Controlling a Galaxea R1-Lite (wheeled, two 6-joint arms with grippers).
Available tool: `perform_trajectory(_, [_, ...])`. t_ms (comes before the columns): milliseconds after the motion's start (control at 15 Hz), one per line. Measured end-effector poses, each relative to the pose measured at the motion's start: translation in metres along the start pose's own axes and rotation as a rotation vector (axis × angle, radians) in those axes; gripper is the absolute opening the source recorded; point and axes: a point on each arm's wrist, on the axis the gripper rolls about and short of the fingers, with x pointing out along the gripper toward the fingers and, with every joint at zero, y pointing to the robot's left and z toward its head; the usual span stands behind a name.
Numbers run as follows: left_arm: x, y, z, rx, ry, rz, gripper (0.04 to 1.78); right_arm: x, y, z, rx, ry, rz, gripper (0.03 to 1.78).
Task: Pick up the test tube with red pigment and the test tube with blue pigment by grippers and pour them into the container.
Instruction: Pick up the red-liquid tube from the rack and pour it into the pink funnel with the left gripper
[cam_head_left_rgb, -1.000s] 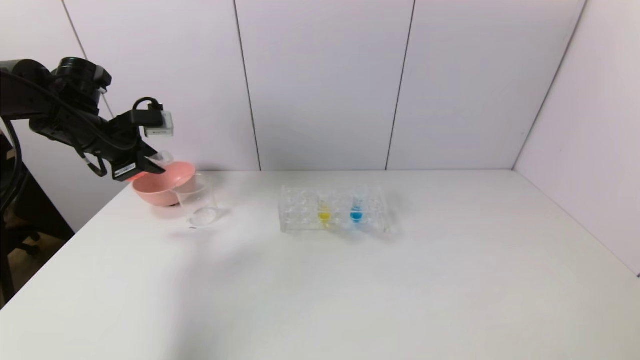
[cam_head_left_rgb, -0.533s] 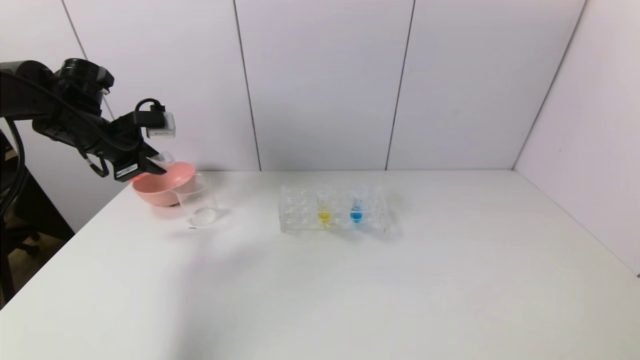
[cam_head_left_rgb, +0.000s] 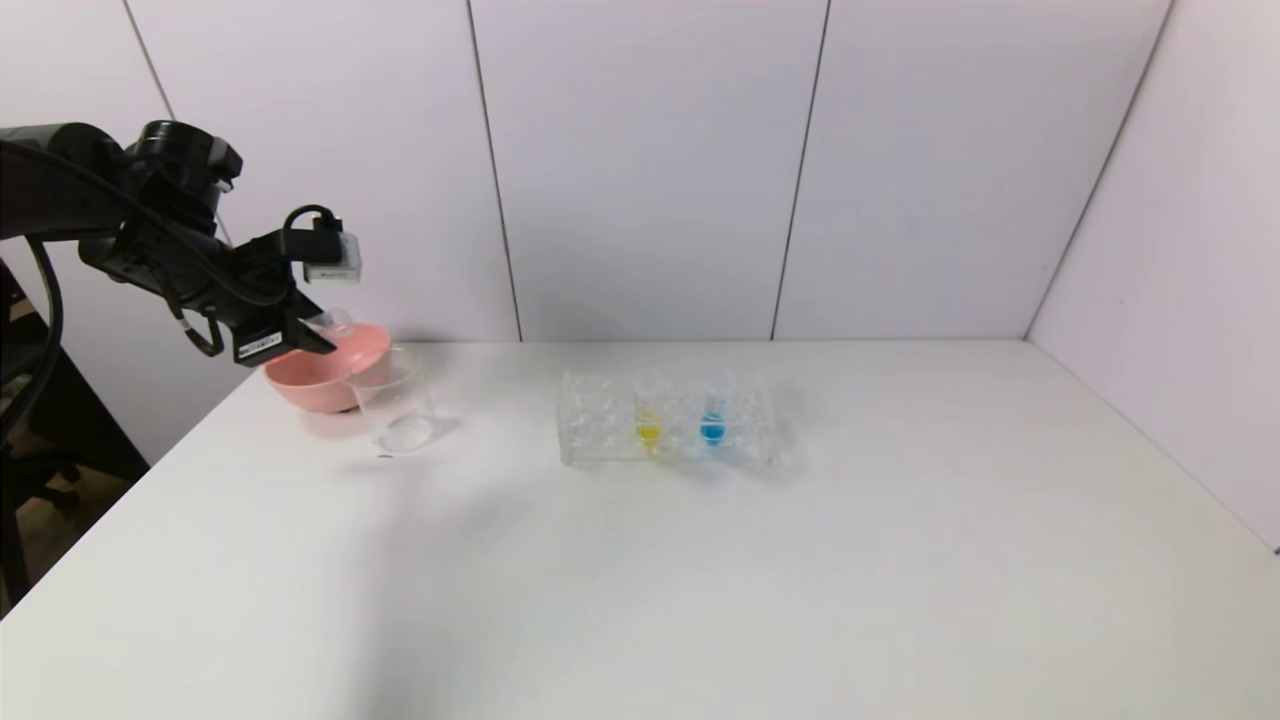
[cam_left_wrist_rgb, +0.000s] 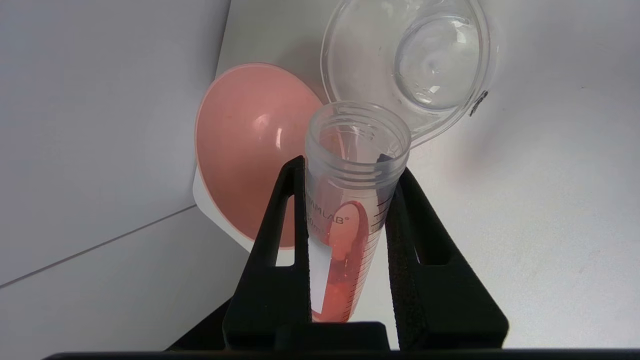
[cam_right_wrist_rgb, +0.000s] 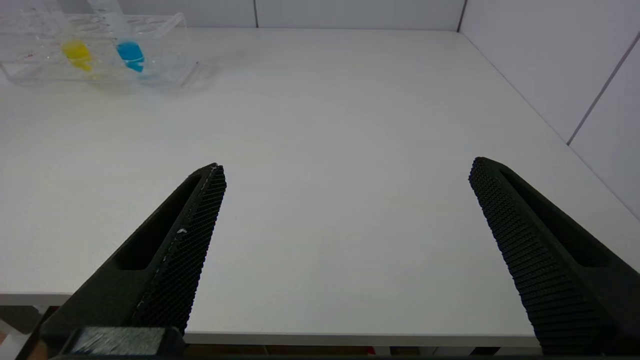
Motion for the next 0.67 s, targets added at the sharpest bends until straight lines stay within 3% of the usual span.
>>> perform_trajectory(667, [0.0027,-0.0002,-0.0009,0.003,0.01,-0.003,0.45,0.0,0.0,0.0,0.0,0.0,0.0,1.77])
